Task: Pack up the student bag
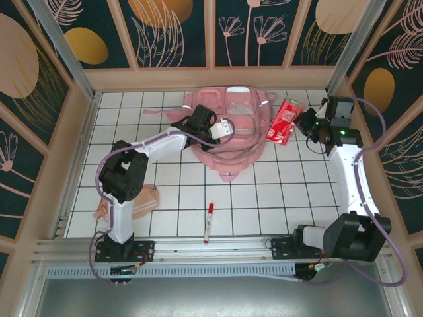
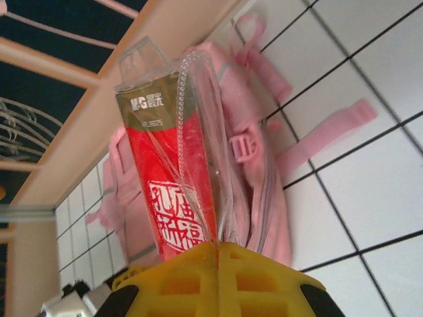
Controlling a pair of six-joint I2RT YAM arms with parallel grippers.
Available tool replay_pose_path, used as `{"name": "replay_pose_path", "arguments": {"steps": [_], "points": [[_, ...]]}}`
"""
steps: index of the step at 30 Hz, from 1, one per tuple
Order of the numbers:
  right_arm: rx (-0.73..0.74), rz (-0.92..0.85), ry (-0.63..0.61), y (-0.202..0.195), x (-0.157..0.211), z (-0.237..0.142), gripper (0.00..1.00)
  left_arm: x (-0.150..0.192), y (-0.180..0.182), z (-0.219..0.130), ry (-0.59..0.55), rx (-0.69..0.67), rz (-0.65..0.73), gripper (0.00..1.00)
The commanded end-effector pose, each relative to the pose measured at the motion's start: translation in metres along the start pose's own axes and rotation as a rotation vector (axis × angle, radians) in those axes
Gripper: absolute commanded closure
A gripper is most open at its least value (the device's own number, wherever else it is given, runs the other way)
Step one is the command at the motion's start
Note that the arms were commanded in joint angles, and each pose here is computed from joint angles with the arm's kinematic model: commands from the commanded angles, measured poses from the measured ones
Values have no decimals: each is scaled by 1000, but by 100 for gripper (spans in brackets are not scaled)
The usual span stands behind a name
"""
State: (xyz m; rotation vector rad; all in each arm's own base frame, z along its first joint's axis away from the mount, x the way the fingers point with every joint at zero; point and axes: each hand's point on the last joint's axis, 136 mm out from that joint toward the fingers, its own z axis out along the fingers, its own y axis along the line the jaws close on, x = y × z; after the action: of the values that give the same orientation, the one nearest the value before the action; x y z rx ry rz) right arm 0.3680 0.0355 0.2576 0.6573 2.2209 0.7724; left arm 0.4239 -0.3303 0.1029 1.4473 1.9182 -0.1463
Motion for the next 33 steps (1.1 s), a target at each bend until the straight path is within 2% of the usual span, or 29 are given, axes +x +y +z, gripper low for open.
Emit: {"name": "replay_pose_path", "arguments": {"steps": [1, 5, 9, 14, 19, 25, 30, 33], "points": [[-97, 108, 215, 2, 46, 10, 100, -55, 47, -46, -156, -167, -111, 100], [-136, 138, 389, 2, 90, 20, 100, -88, 70, -79, -255, -228, -234, 100], [-158, 146, 467, 4, 117, 31, 100, -121, 86, -104, -346, -229, -329, 100], [-250, 221, 504, 38, 134, 62, 100, -153, 93, -127, -454, -189, -401, 100], [-182, 447, 323, 33, 104, 112, 100, -165, 79, -126, -502, -80, -419, 100], [-104, 634, 99, 24, 67, 170, 100, -173, 61, -128, -541, 48, -464, 100], [-160, 704, 45, 43, 58, 216, 100, -178, 56, -135, -557, 81, -446, 100], [-115, 689, -10, 43, 57, 241, 100, -179, 52, -136, -556, 103, -434, 100]]}}
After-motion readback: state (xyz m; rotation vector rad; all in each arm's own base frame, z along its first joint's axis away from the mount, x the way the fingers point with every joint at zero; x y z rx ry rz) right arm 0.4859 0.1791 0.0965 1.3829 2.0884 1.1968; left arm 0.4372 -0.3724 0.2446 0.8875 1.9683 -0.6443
